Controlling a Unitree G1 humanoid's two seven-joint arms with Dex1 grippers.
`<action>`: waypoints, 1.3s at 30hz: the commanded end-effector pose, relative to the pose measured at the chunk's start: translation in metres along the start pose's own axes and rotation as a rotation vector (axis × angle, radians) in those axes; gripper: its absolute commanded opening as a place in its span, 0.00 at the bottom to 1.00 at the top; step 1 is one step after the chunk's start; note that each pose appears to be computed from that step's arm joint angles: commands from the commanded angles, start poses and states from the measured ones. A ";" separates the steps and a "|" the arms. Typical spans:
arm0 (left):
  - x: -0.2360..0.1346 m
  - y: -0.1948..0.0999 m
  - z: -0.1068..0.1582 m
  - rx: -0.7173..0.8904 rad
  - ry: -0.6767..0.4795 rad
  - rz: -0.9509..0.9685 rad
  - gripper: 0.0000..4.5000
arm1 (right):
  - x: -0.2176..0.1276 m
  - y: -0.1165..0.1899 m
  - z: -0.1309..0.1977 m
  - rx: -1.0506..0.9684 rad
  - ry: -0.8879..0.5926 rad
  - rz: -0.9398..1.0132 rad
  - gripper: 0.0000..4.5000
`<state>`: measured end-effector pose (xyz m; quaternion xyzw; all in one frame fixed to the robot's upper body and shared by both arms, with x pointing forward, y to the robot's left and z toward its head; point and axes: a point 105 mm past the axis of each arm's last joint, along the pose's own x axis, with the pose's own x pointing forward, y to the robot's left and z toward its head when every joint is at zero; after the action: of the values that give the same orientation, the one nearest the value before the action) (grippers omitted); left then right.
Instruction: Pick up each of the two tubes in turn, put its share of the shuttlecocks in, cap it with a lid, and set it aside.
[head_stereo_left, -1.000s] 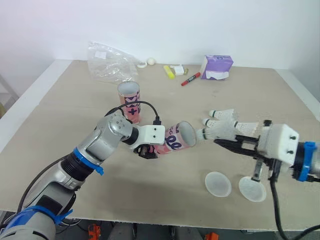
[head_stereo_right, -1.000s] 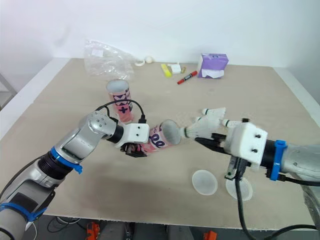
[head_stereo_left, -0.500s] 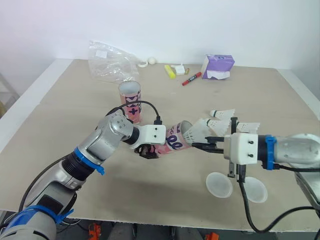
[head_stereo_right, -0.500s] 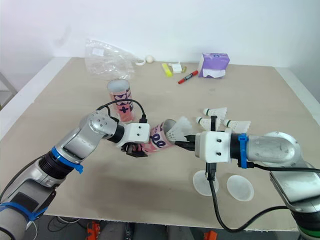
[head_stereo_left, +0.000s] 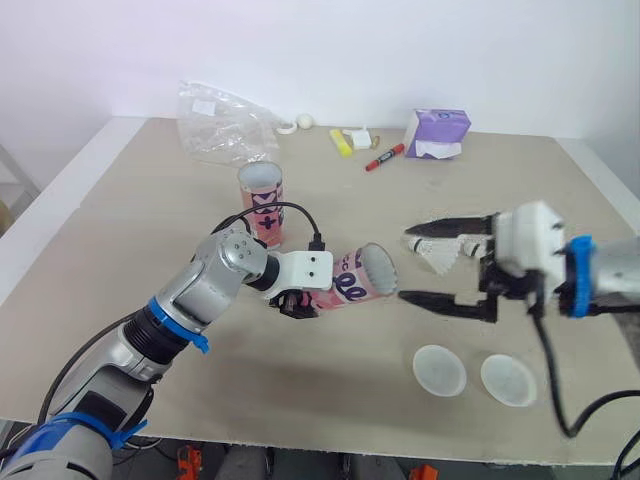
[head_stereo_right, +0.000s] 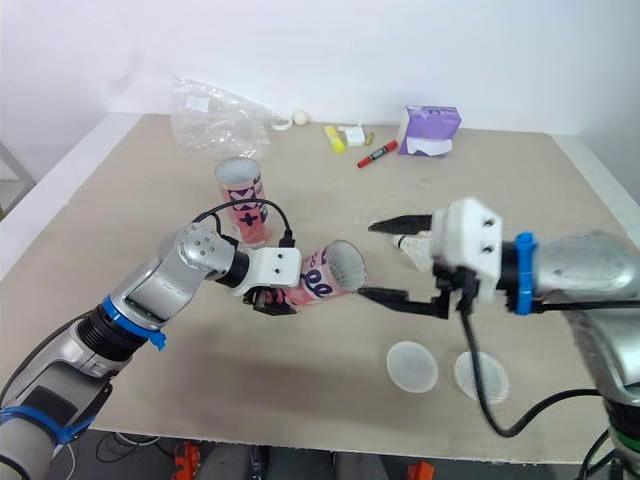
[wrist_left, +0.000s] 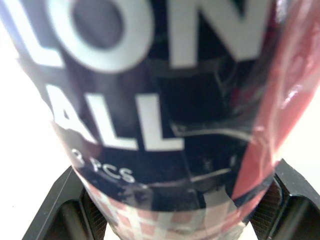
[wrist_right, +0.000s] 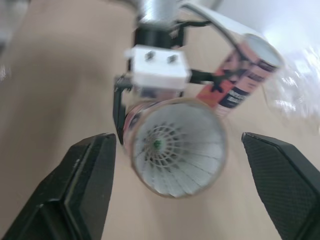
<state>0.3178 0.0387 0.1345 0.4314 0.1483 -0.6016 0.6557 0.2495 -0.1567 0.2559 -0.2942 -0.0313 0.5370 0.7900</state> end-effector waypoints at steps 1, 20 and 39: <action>0.006 -0.002 0.001 0.005 0.001 -0.002 0.71 | -0.011 -0.010 0.007 0.004 0.008 -0.027 0.98; 0.008 0.001 0.003 0.002 -0.004 0.008 0.71 | 0.080 0.014 -0.022 -0.171 0.167 0.253 0.01; 0.010 0.001 0.005 -0.008 -0.015 0.014 0.71 | 0.121 0.009 -0.034 -0.226 0.248 0.414 0.01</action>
<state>0.3241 0.0418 0.1300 0.4243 0.1627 -0.5904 0.6671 0.3079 -0.0663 0.1880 -0.4476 0.0664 0.6302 0.6310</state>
